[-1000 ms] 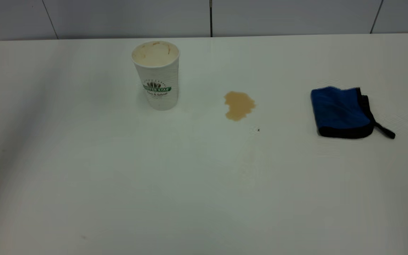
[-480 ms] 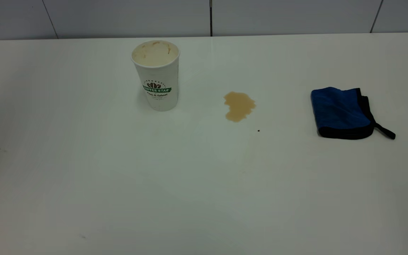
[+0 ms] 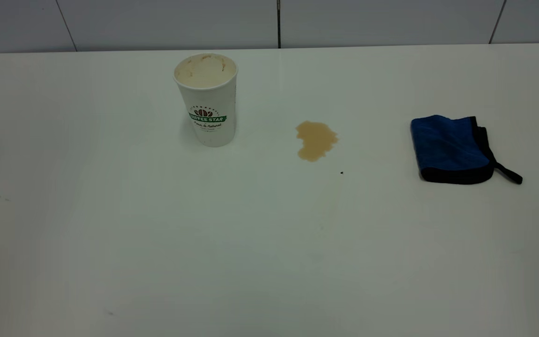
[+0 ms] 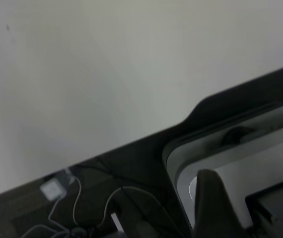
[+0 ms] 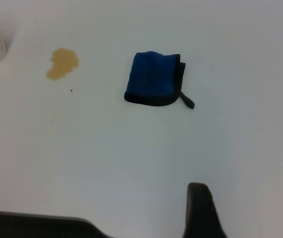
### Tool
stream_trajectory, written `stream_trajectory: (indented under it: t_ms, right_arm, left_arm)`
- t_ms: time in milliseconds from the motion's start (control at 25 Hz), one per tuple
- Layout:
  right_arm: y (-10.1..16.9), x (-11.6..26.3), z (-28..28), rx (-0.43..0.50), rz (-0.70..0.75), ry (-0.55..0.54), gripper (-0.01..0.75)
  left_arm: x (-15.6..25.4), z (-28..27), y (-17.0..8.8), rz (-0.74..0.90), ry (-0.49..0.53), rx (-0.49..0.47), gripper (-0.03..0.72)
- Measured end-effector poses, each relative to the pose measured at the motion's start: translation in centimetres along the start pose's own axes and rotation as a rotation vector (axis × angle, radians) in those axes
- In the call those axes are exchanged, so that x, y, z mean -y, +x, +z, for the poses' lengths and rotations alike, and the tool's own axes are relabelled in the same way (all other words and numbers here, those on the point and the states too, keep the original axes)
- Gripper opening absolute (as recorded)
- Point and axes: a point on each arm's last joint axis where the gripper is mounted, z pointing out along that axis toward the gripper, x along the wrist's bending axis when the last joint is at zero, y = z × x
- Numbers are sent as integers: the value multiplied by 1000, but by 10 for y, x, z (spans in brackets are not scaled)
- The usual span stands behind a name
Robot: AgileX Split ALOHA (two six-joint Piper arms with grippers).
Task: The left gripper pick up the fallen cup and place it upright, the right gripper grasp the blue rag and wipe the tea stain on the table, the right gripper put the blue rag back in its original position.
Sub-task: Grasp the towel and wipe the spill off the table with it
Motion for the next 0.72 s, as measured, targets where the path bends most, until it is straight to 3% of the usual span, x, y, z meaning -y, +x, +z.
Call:
stream_trajectory:
  t_ms: [200,360,720]
  right_arm:
    - [0,0,0,0,0,0,509]
    - [0,0,0,0,0,0,509]
    - [0,0,0,0,0,0,509]
  left_arm:
    - [53,23,-4,-23,56,3,514]
    - [90,32,-7,-23,24,-5,524]
    - [139,32,-10,-17,-224,-53,524]
